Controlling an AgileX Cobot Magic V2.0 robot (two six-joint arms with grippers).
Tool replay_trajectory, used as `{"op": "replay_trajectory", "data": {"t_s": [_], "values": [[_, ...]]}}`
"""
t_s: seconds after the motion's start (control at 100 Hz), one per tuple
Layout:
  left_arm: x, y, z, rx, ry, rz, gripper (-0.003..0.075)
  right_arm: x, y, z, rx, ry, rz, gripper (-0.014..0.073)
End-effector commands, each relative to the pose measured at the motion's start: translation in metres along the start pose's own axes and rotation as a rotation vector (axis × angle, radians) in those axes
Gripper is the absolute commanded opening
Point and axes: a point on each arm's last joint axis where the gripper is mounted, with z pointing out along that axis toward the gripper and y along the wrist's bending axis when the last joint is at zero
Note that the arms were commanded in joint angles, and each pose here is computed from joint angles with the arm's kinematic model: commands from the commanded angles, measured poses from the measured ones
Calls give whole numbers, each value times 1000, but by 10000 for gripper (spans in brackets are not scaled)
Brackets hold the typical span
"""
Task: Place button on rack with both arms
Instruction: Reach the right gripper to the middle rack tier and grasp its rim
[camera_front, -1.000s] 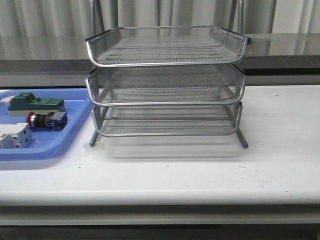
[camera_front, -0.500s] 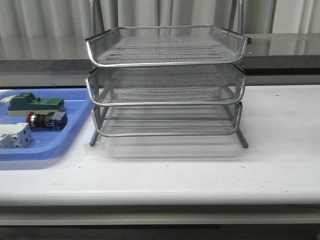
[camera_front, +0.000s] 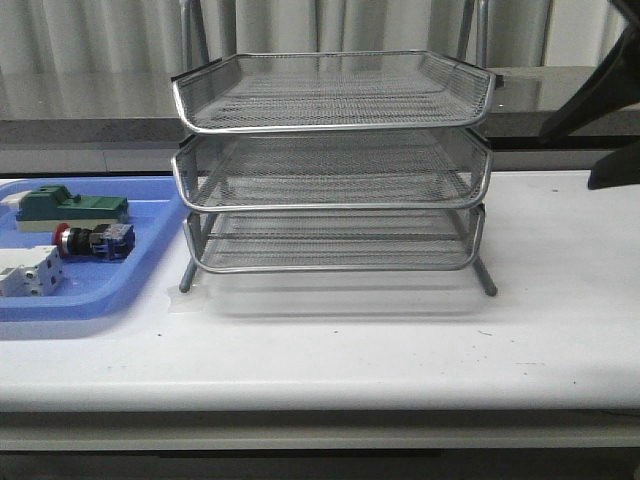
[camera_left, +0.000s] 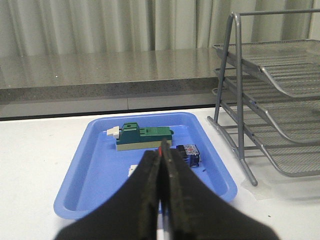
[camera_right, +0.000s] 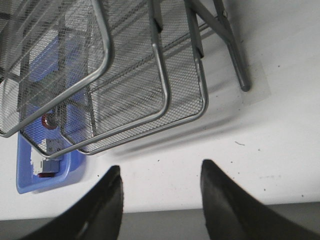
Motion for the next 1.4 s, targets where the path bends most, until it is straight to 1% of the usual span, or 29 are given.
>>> {"op": "replay_trajectory", "data": {"t_s": [0.0,0.08,0.19,0.24,0.39,0.56,0.85,1.04,1.11,1.23,1.3,1.35,1.39], "values": [[6,0,-1,0,-78,-21,-20,-13,4,8,-35,-47,14,379],[6,0,-1,0,-78,-21,-20,-12,-1,22,-44,-21,17,379],[6,0,-1,0,-78,-21,-20,-12,-5,38,-86,1,52,379],[6,0,-1,0,-78,-21,-20,-12,-6,44,-110,3,48,379],[6,0,-1,0,-78,-21,-20,-13,-8,58,-178,-7,85,379],[6,0,-1,0,-78,-21,-20,-19,-5,74,-232,25,75,379],[6,0,-1,0,-78,-21,-20,-34,-1,94,-250,28,73,379],[6,0,-1,0,-78,-21,-20,-39,1,99,-258,24,69,371],[6,0,-1,0,-78,-21,-20,-39,0,100,-255,27,71,306],[6,0,-1,0,-78,-21,-20,-38,-1,102,-254,33,73,102],[6,0,-1,0,-78,-21,-20,-37,0,101,-268,39,72,5],[6,0,-1,0,-78,-21,-20,-37,1,101,-273,43,67,-37],[6,0,-1,0,-78,-21,-20,-37,1,101,-273,45,65,-53]]}}
